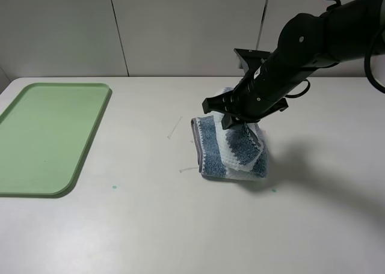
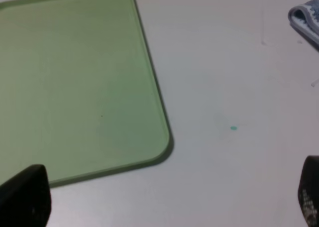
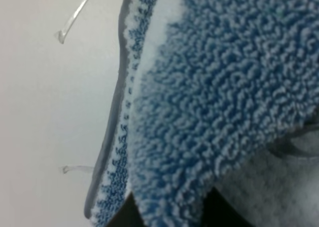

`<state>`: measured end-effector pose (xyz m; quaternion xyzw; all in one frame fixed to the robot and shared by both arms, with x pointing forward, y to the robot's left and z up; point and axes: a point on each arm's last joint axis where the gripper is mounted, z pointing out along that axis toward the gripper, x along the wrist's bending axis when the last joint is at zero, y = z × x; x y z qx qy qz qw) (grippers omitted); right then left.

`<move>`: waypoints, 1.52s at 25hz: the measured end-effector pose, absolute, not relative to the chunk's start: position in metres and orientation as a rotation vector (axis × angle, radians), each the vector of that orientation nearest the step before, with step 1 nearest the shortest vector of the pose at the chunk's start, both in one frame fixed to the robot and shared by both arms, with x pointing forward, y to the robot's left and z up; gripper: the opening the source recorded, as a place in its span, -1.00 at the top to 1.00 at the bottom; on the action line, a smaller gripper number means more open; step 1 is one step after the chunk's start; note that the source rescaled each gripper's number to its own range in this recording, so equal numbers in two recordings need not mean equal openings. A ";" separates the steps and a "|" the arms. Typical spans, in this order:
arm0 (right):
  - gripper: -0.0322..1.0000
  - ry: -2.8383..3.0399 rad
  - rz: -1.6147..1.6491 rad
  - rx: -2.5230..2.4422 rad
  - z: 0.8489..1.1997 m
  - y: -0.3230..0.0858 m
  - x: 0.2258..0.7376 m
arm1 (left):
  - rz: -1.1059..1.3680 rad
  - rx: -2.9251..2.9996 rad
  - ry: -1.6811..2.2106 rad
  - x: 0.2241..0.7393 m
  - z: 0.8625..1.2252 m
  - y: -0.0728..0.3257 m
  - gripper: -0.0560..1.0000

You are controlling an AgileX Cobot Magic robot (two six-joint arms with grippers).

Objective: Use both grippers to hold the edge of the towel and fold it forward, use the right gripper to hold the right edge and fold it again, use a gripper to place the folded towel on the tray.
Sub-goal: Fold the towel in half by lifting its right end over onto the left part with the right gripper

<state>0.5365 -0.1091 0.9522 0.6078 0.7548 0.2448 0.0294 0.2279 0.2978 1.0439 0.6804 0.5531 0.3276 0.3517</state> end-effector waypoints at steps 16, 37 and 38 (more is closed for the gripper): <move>-0.62 2.345 0.760 1.804 0.952 -0.109 0.538 | 0.848 1.761 1.432 0.228 1.044 0.298 -1.00; -1.00 2.277 0.926 1.722 1.000 -0.115 0.529 | 0.848 1.761 1.432 0.228 1.044 0.298 -1.00; -1.00 2.270 0.942 1.710 1.005 -0.116 0.527 | 0.848 1.761 1.432 0.228 1.044 0.298 -1.00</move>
